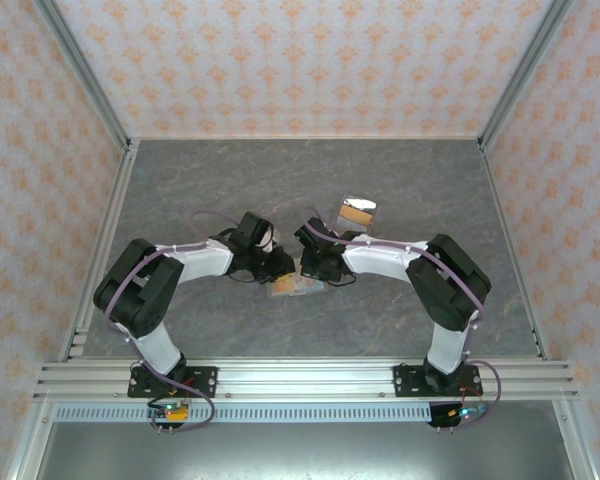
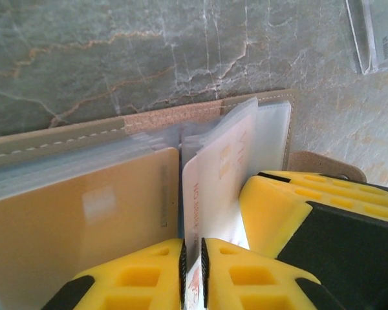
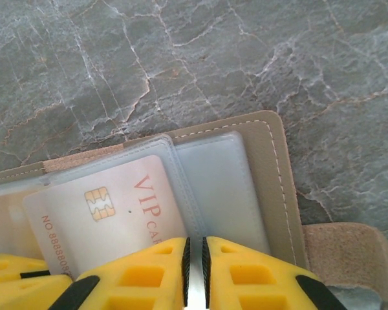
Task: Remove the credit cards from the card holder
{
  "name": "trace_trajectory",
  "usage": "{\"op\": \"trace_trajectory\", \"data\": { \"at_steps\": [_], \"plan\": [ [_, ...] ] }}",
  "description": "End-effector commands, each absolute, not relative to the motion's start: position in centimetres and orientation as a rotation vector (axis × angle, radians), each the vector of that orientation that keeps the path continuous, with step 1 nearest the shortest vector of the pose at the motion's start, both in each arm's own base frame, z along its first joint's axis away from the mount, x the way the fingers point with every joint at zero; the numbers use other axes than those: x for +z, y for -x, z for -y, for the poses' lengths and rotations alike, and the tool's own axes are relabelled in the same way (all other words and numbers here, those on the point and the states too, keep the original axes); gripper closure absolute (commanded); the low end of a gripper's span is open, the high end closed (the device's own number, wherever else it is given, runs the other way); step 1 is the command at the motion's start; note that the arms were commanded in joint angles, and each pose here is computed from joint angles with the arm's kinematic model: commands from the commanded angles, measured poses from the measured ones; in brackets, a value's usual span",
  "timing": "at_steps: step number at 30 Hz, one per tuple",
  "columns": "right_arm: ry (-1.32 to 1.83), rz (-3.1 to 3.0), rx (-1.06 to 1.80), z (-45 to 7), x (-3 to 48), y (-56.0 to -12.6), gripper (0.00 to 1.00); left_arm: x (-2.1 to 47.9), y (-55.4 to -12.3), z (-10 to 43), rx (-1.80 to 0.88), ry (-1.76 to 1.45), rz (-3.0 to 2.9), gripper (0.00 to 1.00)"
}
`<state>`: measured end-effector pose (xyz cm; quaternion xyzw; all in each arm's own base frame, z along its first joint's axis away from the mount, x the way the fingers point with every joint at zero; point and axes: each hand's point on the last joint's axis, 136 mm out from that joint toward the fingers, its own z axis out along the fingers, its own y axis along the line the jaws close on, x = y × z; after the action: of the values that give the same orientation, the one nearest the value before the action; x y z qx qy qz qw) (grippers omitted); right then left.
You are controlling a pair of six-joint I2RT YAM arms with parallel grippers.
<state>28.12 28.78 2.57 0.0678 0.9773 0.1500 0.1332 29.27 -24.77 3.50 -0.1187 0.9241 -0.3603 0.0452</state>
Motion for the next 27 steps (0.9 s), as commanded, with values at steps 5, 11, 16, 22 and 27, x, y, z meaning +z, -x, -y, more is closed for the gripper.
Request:
{"op": "trace_trajectory", "data": {
  "at_steps": [5,11,16,22,27],
  "plan": [
    [-0.228,-2.903,0.289,-26.7,0.3,-27.0,0.84,5.4,-29.7,24.7,-1.164,0.310,-2.749,0.91],
    [-0.244,-2.896,0.244,-26.0,0.4,-27.0,0.84,4.2,-29.3,23.4,-1.081,0.348,-2.804,0.93],
    [-0.276,-2.904,0.191,-25.1,0.2,-27.0,0.84,3.6,-29.1,21.3,-0.968,0.385,-2.850,0.93],
    [-0.289,-2.903,0.206,-25.1,0.1,-27.1,0.84,4.9,-29.0,20.0,-0.915,0.371,-2.845,0.93],
    [-0.265,-2.882,0.283,-26.1,1.0,-27.5,0.84,6.1,-29.0,19.0,-0.849,0.359,-2.840,0.93]
  ]
}}
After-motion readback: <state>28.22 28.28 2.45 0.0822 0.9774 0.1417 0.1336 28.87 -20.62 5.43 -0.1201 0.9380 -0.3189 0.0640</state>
